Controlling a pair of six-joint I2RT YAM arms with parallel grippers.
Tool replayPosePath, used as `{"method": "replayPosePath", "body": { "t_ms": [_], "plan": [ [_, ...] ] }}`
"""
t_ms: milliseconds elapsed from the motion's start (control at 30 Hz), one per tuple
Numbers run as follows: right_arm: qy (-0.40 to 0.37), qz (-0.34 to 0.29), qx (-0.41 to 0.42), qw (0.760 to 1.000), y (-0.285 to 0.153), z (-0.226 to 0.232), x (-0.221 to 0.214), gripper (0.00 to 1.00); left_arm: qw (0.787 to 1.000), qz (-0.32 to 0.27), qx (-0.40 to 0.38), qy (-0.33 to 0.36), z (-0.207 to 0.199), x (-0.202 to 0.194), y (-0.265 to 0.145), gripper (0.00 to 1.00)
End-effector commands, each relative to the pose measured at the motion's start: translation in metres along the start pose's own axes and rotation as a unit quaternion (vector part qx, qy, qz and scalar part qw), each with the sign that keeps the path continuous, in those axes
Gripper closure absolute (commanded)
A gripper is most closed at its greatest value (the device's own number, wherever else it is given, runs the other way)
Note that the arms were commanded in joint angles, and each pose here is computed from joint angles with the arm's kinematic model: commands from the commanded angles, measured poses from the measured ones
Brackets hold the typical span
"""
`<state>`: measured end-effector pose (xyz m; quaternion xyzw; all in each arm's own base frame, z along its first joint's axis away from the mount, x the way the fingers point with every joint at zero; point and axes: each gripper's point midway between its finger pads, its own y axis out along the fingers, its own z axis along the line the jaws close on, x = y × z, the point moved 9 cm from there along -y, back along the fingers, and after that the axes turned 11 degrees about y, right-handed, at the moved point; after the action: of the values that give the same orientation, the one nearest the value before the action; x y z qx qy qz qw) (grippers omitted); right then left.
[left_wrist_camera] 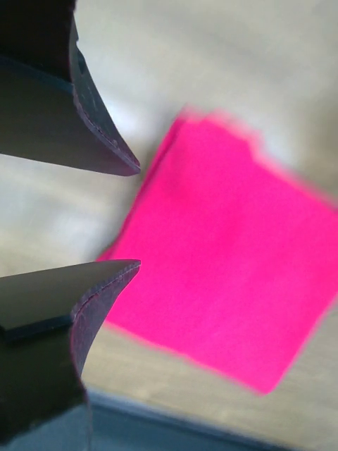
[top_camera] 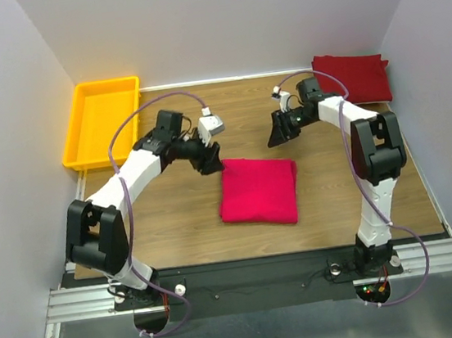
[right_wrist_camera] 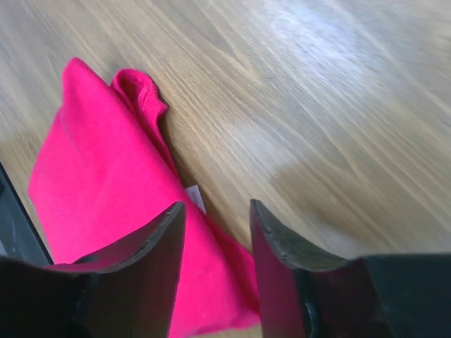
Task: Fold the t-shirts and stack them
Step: Fold the tshirt
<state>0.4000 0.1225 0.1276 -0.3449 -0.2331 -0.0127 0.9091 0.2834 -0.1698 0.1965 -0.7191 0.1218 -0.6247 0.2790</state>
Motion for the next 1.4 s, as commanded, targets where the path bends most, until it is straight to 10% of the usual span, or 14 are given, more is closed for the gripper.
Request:
{"method": "replayPosePath", "body": {
  "t_ms": [0,567,1100,1367],
  "plan": [
    [-0.024,-0.087,-0.037,0.995,-0.042,0.018,0.022,0.56,0.989,0.016,0.011,0.146,0.024,0.042,0.015,0.37],
    [0.039,-0.038,-0.065,0.996,-0.018,-0.027,-0.021,0.69,0.959,0.002,-0.099,0.265,0.027,0.090,0.171,0.37],
    [0.059,-0.012,-0.020,0.998,-0.011,-0.035,-0.044,0.69,0.957,0.016,-0.155,0.245,0.021,0.063,0.205,0.50],
    [0.062,0.004,-0.016,0.998,-0.006,-0.041,-0.058,0.69,0.956,0.010,-0.161,0.246,0.020,0.067,0.209,0.80]
  ]
}}
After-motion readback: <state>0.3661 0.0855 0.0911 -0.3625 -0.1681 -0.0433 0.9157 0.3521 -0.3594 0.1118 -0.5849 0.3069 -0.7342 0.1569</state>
